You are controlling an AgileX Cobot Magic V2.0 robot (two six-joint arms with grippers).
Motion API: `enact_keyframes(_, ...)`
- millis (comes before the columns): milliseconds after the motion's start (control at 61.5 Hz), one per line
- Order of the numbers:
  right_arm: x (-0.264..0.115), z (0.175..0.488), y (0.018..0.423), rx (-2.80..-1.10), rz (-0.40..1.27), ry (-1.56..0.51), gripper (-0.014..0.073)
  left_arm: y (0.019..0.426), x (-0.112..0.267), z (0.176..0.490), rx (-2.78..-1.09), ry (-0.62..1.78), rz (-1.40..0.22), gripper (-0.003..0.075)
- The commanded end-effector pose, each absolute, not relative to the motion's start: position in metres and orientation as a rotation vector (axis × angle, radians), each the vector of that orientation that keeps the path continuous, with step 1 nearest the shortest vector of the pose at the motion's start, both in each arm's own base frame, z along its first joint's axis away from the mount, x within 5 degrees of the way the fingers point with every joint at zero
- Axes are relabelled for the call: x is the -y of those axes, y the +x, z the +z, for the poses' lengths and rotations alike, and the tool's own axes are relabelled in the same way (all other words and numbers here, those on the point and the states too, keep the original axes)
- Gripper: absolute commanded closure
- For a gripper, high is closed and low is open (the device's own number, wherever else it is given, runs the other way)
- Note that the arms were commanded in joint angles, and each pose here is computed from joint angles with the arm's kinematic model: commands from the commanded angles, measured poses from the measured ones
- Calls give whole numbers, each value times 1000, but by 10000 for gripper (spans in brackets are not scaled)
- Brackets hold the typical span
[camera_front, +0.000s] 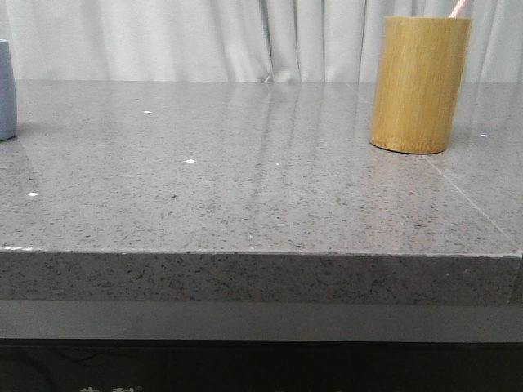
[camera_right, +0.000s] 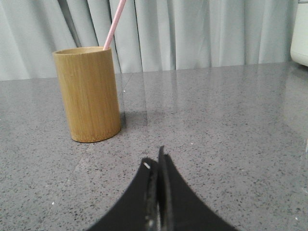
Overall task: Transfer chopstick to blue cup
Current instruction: 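Move the left gripper forward and above the light blue cup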
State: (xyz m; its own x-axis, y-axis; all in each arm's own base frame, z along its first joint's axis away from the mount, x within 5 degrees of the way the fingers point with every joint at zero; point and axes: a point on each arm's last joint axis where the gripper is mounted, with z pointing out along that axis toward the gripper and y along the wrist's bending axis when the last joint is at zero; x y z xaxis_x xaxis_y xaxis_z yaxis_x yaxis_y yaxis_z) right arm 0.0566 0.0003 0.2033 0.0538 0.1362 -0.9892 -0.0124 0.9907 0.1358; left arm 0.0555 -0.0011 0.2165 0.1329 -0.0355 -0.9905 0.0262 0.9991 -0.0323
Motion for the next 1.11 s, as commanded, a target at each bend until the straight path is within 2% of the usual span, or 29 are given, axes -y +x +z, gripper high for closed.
enact_keyframes(0, 0, 217, 53, -1393, 96, 76, 662, 51, 0, 229, -1294, -20, -54, 739)
enact_keyframes(130, 0, 245, 46, -1336, 98, 72, 662, 44, 0, 255, -1246, -17, -57, 739)
enact_keyframes(374, 0, 314, 26, -1350, 95, 65, 662, 20, 2, 334, -1269, 4, -72, 739)
enact_keyframes(504, -1, 352, 26, -1420, 82, 56, 662, 20, 3, 376, -1363, 18, -78, 739)
enact_keyframes(635, -1, 384, 38, -1492, 79, 56, 662, 30, 5, 404, -1482, 31, -80, 739)
enact_keyframes(797, -1, 401, 65, -1662, 76, 61, 662, 50, 6, 416, -1596, 37, -83, 739)
enact_keyframes(1090, -2, 385, 110, -1863, 85, 74, 662, 84, 8, 408, -1715, 29, -104, 739)
